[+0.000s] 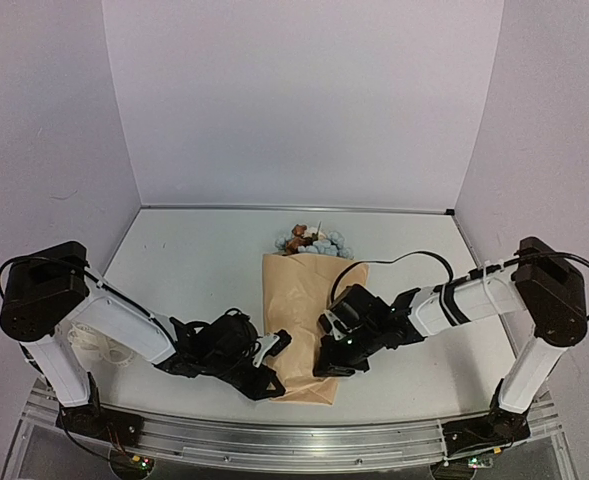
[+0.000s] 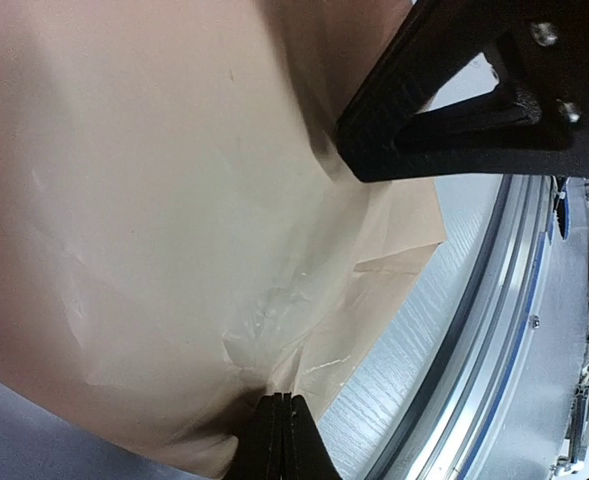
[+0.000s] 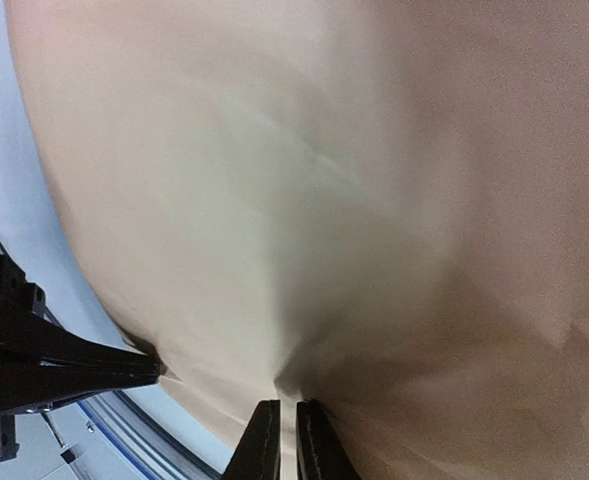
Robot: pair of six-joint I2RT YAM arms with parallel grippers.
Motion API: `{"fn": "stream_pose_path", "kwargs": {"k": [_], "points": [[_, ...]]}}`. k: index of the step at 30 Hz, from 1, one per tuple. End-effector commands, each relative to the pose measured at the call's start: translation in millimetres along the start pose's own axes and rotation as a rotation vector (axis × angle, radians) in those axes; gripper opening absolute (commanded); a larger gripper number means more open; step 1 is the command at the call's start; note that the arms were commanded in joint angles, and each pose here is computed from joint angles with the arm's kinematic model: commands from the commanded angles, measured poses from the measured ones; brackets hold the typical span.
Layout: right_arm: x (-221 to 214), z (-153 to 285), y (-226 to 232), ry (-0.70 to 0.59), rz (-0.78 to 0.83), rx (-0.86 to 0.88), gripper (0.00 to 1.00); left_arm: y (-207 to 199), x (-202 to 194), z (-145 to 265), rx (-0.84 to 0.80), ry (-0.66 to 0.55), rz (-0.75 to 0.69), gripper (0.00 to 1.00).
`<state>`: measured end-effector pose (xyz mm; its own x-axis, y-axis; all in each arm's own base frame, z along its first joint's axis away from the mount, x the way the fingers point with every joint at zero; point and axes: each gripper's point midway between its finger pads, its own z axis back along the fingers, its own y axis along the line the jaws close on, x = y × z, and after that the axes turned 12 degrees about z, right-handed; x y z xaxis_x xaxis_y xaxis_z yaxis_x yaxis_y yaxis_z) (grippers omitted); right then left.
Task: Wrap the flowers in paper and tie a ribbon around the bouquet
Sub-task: Adjust the 2/3-folded wrapping paper at the center of the board, then press the fold line on the folded wrapping paper.
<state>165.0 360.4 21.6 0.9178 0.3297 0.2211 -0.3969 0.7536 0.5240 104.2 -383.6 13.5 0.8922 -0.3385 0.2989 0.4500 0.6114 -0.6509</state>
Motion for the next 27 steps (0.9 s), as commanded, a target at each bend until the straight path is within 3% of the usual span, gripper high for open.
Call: {"fn": "stream_pose_path", "kwargs": {"k": [1, 14, 27], "points": [[10.7, 13.1, 46.4, -0.019, 0.068, 0.086, 0.08, 10.1, -16.2, -0.4, 0.027, 0.062, 0.024, 0.01], [-8.0, -17.4, 21.1, 0.039, 0.011, 0.031, 0.07, 17.5, -18.1, -0.3, 0.065, 0.068, 0.028, 0.0], [-10.4, 3.4, -31.2, -0.007, -0.077, -0.036, 0.07, 20.0, -18.9, -0.4, 0.078, 0.071, 0.034, 0.0]]}}
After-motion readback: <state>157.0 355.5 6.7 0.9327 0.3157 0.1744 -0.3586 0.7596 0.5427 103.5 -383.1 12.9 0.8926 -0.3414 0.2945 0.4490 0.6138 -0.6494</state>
